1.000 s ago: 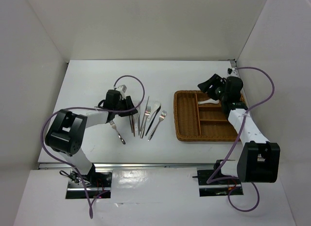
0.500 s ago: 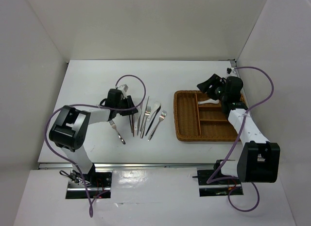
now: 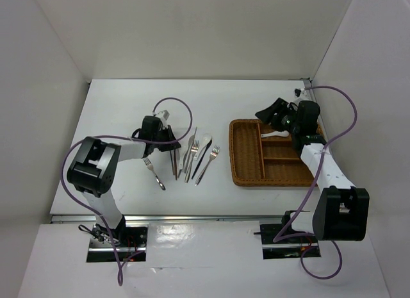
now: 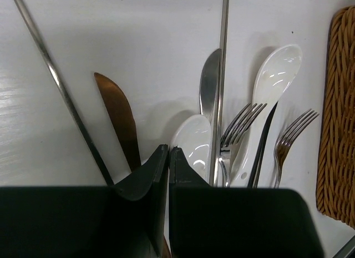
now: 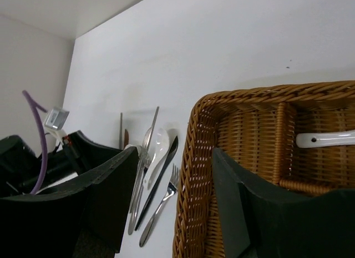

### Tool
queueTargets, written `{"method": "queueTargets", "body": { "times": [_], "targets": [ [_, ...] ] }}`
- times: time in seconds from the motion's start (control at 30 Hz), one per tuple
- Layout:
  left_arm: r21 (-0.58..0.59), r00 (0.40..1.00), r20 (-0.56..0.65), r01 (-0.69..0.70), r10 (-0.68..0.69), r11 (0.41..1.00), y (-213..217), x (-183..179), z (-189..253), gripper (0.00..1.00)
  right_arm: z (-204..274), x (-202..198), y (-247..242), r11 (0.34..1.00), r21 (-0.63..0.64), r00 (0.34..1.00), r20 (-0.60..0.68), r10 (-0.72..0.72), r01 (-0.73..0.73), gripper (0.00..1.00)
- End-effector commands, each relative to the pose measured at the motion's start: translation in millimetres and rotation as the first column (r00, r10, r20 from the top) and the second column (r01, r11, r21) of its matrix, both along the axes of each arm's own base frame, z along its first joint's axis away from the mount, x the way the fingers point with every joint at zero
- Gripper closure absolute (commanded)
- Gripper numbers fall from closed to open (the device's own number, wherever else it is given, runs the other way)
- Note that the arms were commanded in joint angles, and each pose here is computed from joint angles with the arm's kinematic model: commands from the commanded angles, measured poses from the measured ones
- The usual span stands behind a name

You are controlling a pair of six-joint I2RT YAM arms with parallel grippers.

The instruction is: Sort the eating utensils into containers

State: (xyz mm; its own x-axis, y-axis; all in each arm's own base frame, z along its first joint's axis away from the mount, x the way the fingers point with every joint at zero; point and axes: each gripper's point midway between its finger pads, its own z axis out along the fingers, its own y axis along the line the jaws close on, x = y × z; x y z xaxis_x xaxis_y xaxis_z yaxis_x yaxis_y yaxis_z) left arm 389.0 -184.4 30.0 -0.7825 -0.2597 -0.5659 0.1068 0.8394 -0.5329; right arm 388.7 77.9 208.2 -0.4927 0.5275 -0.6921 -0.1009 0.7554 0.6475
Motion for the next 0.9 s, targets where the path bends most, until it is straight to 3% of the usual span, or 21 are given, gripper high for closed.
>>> {"method": "queueTargets", "body": {
  "times": [0.0,0.37,0.53,0.87],
  "targets": [
    [-0.056,0.997,0.071,0.016,-0.012,0.998,-5.2,8.9,31.4,0.93,27.3,-6.5,29.0,0.988,-0.028,0.98,0.124,0.153,-0.151,0.37],
    [-0.248,0.959,0.28,0.029,0.043,0.968,-20.0,-1.4,146.9,0.93,16.1,-44.9,163.9,0.877,-0.031,0.869,0.12,0.48,-0.48,0.32],
    [-0.288,0.945,0.311,-0.006,0.1,0.958,-32.4,-7.6,164.7,0.93,12.8,-62.7,217.2,0.815,-0.027,0.809,0.112,0.578,-0.579,0.32],
    [-0.343,0.938,0.303,-0.059,0.17,0.937,-54.7,-24.8,173.3,0.92,11.3,-65.4,251.3,0.791,-0.06,0.783,0.115,0.612,-0.609,0.28]
  ]
}}
